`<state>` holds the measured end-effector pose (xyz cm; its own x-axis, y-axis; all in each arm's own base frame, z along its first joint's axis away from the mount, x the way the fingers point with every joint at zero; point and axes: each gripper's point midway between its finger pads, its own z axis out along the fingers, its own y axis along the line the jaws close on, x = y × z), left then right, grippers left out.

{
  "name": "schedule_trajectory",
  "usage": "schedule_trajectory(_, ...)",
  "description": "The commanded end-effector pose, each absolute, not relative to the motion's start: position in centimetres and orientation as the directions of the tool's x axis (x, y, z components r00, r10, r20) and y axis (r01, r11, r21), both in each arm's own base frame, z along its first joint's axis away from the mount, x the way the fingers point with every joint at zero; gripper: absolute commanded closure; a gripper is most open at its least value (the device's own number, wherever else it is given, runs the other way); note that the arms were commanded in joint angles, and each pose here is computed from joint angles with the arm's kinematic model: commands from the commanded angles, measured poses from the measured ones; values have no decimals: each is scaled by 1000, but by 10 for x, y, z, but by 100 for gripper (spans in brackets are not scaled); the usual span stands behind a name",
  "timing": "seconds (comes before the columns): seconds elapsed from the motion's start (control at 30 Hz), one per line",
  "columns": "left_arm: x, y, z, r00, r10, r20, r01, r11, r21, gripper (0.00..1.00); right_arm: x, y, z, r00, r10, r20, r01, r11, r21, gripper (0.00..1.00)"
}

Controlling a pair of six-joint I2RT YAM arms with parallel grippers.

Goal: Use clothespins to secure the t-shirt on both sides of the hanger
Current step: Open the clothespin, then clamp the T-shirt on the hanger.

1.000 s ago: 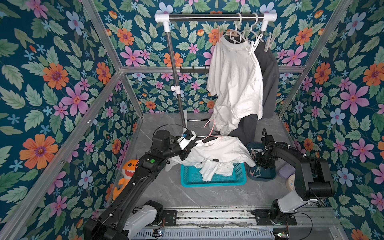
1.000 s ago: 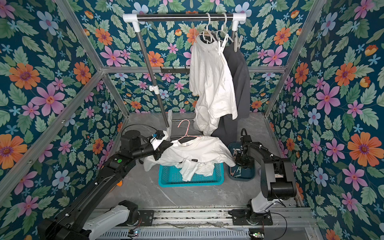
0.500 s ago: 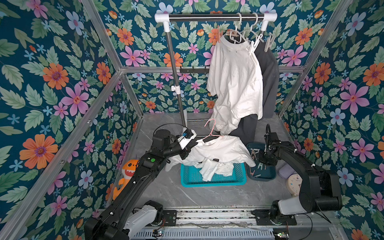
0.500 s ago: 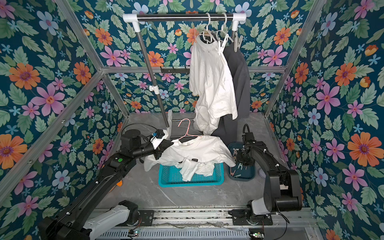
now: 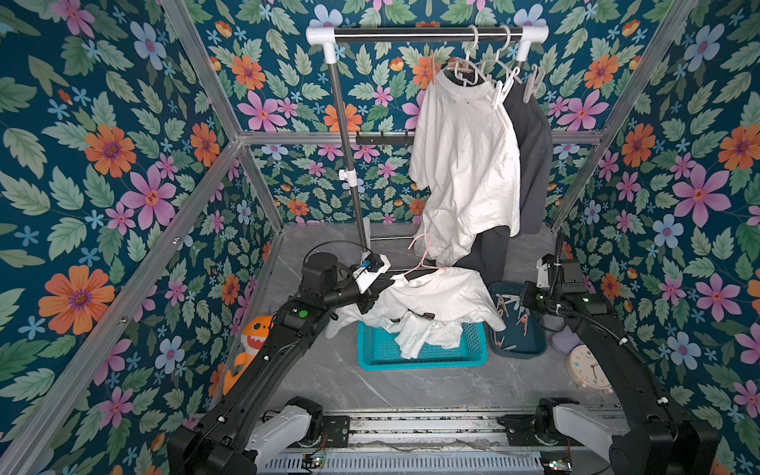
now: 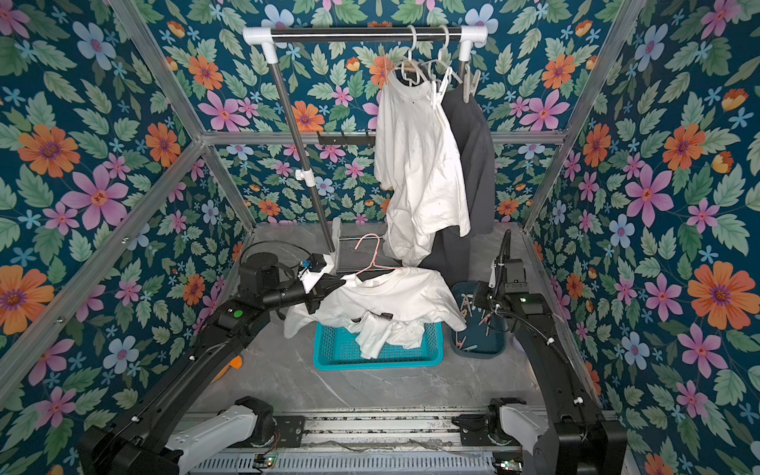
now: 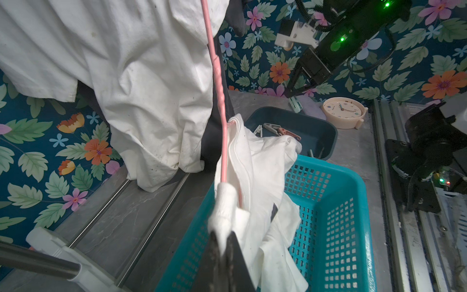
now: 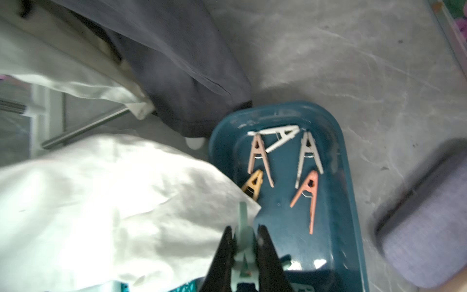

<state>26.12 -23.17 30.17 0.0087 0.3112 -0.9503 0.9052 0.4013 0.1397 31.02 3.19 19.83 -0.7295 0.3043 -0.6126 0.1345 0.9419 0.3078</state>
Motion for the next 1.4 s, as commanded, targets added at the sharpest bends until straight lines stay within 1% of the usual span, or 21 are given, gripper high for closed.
schedule_trajectory(0.0, 258, -235, 309, 55, 295, -954, 913, 371, 168, 100, 322, 55, 234, -663, 253, -704, -28, 932, 362, 100)
schedule_trajectory(0.17, 259, -238, 308, 59, 299, -952, 921, 351, 168, 100, 327, 87, 276, -566, 190, -802, -237, 895, 379, 100)
schedule_trajectory(0.27, 258, -237, 308, 75, 305, -949, 919, 347, 184, 100, 329, 103, 301, -498, 185, -847, -357, 846, 395, 100)
schedule_trajectory(0.4, 259, -235, 309, 95, 304, -948, 913, 353, 204, 100, 328, 128, 329, -415, 175, -893, -532, 749, 394, 100)
schedule_trajectory(0.5, 259, -234, 313, 107, 297, -949, 909, 357, 214, 100, 329, 141, 348, -366, 169, -915, -620, 689, 375, 100)
schedule_trajectory(0.7, 260, -232, 322, 115, 262, -958, 913, 352, 206, 100, 328, 167, 379, -278, 175, -945, -793, 513, 328, 100)
schedule_trajectory(0.83, 256, -227, 339, 129, 196, -972, 919, 345, 192, 100, 327, 178, 389, -253, 176, -951, -860, 410, 304, 100)
schedule_trajectory(0.93, 258, -223, 346, 138, 188, -972, 915, 351, 198, 100, 322, 183, 400, -221, 184, -958, -896, 348, 274, 100)
schedule_trajectory(1.1, 255, -223, 353, 127, 158, -979, 931, 320, 173, 100, 319, 188, 408, -192, 170, -967, -923, 304, 237, 100)
schedule_trajectory(1.37, 249, -220, 359, 138, 135, -981, 934, 313, 175, 100, 317, 193, 407, -149, 141, -979, -953, 243, 180, 100)
